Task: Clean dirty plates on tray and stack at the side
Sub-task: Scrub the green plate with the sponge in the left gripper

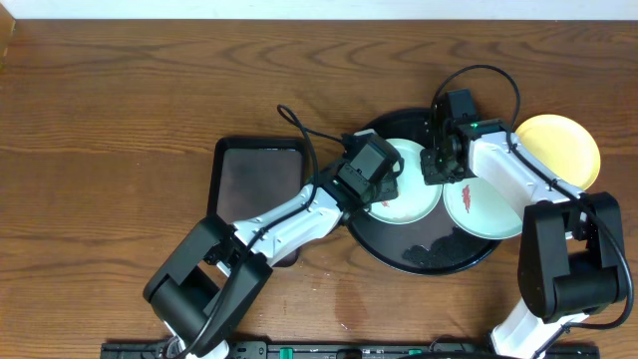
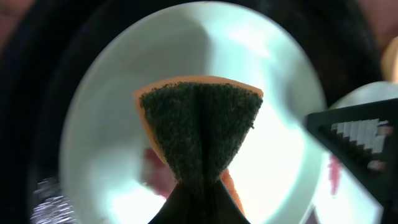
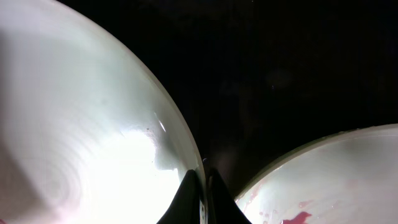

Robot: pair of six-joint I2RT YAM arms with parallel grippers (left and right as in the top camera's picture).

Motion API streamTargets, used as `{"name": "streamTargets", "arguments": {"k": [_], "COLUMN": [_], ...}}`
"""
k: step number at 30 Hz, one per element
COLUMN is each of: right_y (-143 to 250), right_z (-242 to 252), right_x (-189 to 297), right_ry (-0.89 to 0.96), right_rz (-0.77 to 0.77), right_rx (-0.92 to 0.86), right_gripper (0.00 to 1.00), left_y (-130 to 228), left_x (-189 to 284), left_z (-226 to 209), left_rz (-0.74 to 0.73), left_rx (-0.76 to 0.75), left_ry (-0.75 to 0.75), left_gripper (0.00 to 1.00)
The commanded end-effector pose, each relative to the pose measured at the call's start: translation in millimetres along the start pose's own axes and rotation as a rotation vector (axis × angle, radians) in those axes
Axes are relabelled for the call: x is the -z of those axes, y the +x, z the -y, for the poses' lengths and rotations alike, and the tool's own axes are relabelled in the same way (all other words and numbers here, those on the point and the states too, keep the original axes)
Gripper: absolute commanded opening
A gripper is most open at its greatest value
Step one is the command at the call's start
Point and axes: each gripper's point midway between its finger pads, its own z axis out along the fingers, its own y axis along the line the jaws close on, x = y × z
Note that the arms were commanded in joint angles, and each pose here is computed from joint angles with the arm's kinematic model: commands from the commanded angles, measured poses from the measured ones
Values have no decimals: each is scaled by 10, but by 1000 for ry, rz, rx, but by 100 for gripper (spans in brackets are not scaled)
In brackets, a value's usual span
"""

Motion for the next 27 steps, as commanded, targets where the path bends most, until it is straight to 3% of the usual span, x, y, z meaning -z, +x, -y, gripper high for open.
{"name": "streamTargets", "arguments": {"k": [1, 11, 20, 27], "right_y": [-34, -36, -36, -35], "right_z": [57, 56, 56, 56], "right_x": [49, 49, 49, 49], "right_ry": [4, 4, 4, 4], "right_rz": [19, 19, 19, 19], "right_rx": [-31, -31, -31, -31], "right_gripper": [1, 1, 1, 1], "left_y": [-228, -980, -903, -669], "left_x": [238, 1399, 1461, 1124], "left_z": [-78, -891, -1903, -2208], "left_rz": [54, 287, 122, -48], "left_rx": [-84, -36, 32, 105], "left_ry": [-22, -295, -562, -579], "left_gripper": [8, 8, 8, 8]}}
